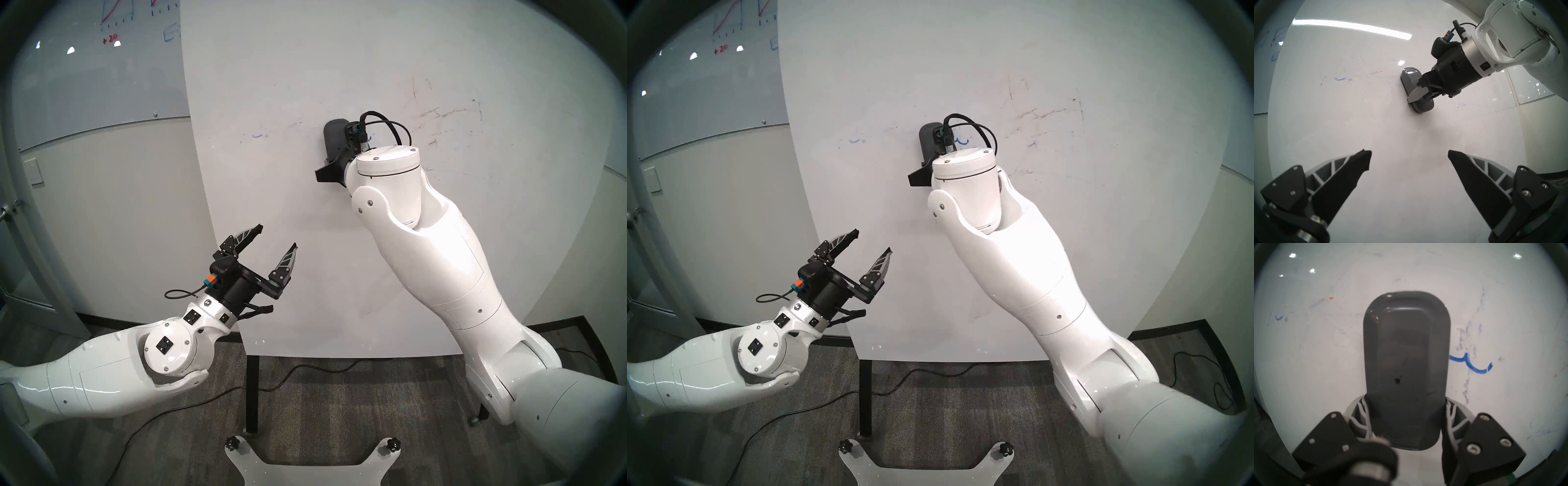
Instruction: Erase all marks on the whiteboard with the eraser
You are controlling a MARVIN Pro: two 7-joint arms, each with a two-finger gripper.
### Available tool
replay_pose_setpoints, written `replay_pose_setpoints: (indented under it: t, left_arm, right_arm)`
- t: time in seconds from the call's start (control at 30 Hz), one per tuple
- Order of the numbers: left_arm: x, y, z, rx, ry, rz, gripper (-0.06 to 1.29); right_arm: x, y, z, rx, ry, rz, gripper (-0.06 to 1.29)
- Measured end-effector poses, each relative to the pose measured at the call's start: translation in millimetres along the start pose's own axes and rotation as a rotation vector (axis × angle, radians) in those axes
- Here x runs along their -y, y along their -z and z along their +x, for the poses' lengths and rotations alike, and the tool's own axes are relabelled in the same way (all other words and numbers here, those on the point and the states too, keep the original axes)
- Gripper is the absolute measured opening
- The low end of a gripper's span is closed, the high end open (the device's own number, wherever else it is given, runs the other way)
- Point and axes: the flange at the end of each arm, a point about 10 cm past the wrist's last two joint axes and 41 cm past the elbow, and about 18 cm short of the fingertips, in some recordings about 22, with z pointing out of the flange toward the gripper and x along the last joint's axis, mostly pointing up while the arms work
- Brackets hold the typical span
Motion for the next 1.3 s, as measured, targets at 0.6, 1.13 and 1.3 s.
replay_pose_setpoints:
  t: [0.6, 1.13, 1.3]
  left_arm:
    - [0.0, 0.1, 0.0, 0.000, 0.000, 0.000, 1.23]
    - [0.0, 0.0, 0.0, 0.000, 0.000, 0.000, 1.23]
    - [0.0, 0.1, -0.1, 0.000, 0.000, 0.000, 1.23]
  right_arm:
    - [-12, 1.5, -0.6, -0.003, -0.014, 0.004, 0.53]
    - [-22, 0.1, -2.8, -0.002, -0.022, 0.026, 0.53]
    - [-24, -0.2, -3.8, -0.003, -0.018, 0.033, 0.53]
